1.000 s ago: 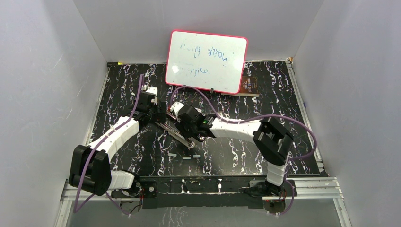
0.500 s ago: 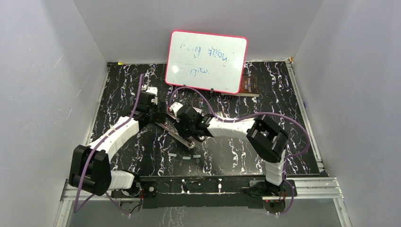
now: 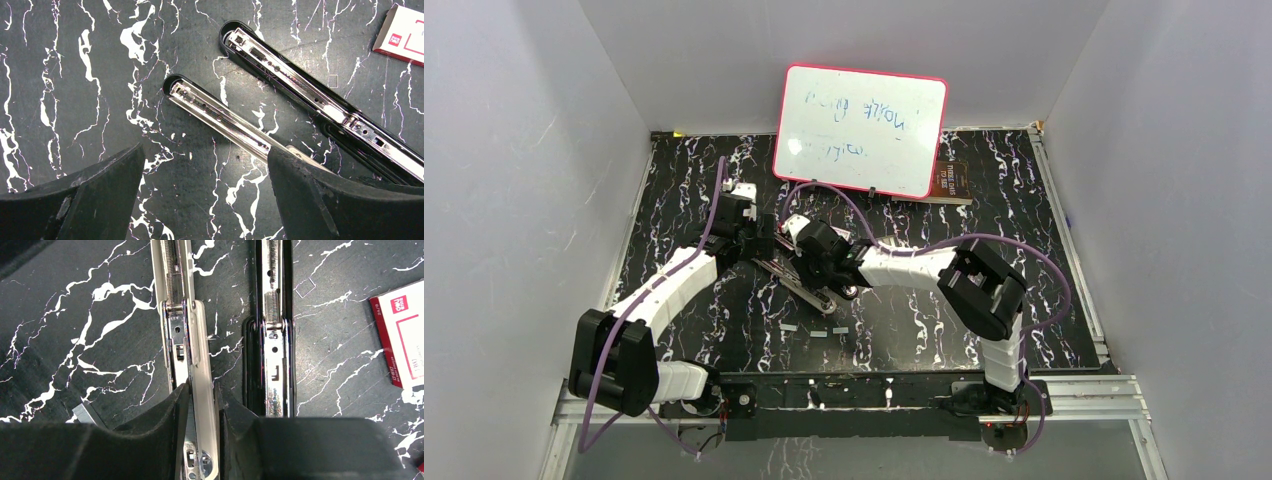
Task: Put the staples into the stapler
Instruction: Adjust the staple in the stapler.
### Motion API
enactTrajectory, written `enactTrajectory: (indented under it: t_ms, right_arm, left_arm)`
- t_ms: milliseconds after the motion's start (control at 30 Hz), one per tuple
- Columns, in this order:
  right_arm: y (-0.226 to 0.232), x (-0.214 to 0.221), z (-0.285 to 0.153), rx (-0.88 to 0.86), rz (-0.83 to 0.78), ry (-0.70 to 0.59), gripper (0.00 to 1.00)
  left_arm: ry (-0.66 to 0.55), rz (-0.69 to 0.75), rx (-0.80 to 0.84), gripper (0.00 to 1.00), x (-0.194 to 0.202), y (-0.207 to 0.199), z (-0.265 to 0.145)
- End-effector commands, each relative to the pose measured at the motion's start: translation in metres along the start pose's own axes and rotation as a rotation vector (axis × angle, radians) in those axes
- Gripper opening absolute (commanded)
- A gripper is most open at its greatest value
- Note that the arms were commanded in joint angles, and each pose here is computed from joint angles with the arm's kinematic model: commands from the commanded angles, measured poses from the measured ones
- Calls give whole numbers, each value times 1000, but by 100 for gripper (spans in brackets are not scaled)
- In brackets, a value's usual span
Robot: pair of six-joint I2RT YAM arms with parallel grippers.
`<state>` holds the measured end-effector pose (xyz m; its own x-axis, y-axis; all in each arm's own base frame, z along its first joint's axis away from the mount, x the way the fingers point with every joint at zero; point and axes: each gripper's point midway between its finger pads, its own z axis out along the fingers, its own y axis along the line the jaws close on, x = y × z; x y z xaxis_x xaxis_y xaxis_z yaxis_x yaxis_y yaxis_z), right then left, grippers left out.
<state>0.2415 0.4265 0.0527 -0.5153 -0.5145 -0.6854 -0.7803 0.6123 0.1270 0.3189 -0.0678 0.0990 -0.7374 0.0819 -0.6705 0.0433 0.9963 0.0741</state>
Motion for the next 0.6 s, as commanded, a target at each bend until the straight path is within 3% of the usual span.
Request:
enactTrajectory:
  t_ms: [0, 367, 567]
  right_arm:
    - [3, -2, -11, -21, 7, -5, 33]
    - [5, 27, -38, -54, -12, 70, 34]
    - [5, 6, -63, -53, -33, -1, 35]
  left_arm:
    - [-24, 6, -1, 92, -3, 2, -8]
    - [-24, 8, 1, 91, -3, 2, -8]
    - [-23, 7, -1, 91, -4, 2, -8]
